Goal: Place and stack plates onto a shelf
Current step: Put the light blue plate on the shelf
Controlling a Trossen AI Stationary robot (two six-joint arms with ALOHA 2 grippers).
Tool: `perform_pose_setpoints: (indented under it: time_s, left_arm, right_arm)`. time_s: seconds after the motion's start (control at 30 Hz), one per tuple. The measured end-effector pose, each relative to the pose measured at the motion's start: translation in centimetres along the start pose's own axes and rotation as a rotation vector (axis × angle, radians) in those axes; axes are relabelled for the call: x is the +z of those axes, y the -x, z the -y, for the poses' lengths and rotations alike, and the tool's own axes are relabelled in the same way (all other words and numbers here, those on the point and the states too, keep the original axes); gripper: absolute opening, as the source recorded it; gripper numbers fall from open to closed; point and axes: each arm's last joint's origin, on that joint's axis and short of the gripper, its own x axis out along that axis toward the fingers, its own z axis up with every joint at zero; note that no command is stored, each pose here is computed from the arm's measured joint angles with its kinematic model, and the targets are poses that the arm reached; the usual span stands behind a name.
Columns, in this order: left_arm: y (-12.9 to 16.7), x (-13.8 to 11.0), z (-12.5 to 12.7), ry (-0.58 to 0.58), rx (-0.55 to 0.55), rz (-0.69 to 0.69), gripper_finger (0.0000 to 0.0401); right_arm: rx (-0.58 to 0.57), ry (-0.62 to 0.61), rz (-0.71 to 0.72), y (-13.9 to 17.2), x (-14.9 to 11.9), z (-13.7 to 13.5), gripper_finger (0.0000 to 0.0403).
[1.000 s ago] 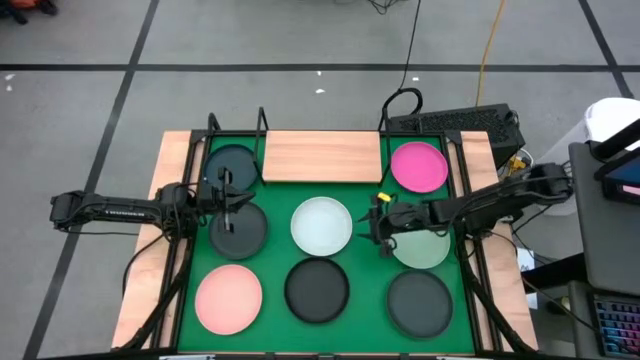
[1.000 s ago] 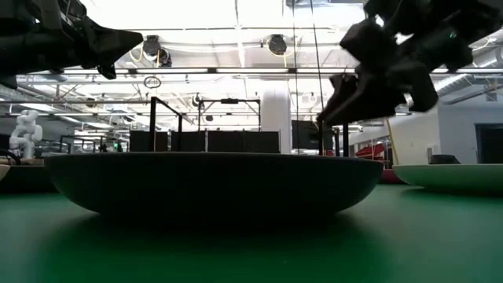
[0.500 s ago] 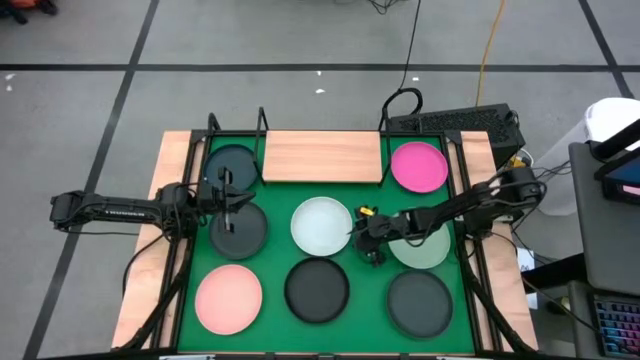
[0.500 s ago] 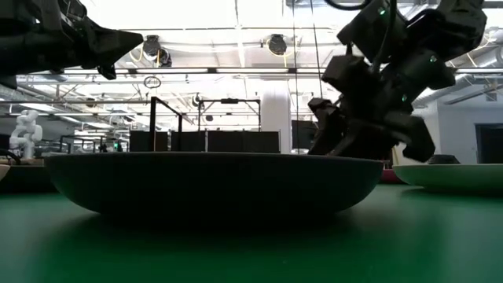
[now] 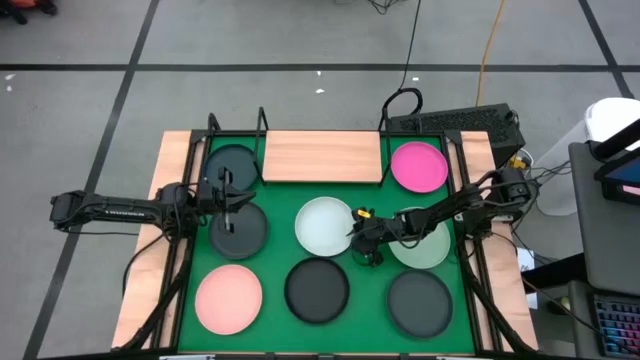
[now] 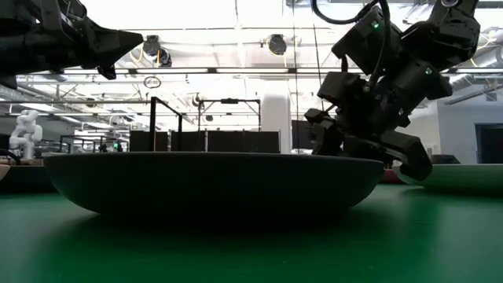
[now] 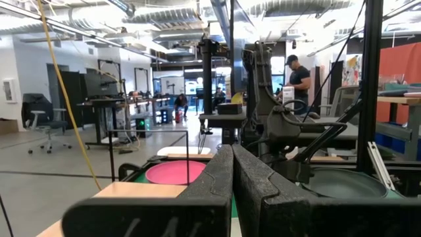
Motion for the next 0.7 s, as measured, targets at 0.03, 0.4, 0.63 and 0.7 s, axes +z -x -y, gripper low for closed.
perform_pose_setpoints:
  time_s: [0.03, 0.4, 0.63, 0.7]
  left_arm:
    - [0.0, 0.0, 0.0, 0.000, 0.000, 0.000, 0.0004]
    - [0.0, 0.0, 0.0, 0.000, 0.001, 0.000, 0.0004]
    - [0.0, 0.0, 0.0, 0.000, 0.000, 0.000, 0.0004]
    - [0.0, 0.0, 0.0, 0.000, 0.000, 0.000, 0.0004]
  right_arm:
    - [-0.003, -0.001, 0.002, 0.0, 0.0, 0.0, 0.0120]
    - [-0.071, 0.039, 0.079, 1.4, 1.3, 0.9, 0.0008]
    - [-0.231, 0.064, 0.301, 6.1, 4.2, 3.9, 0.0003]
    - [-0.310, 0.052, 0.308, 7.2, 4.1, 5.3, 0.0003]
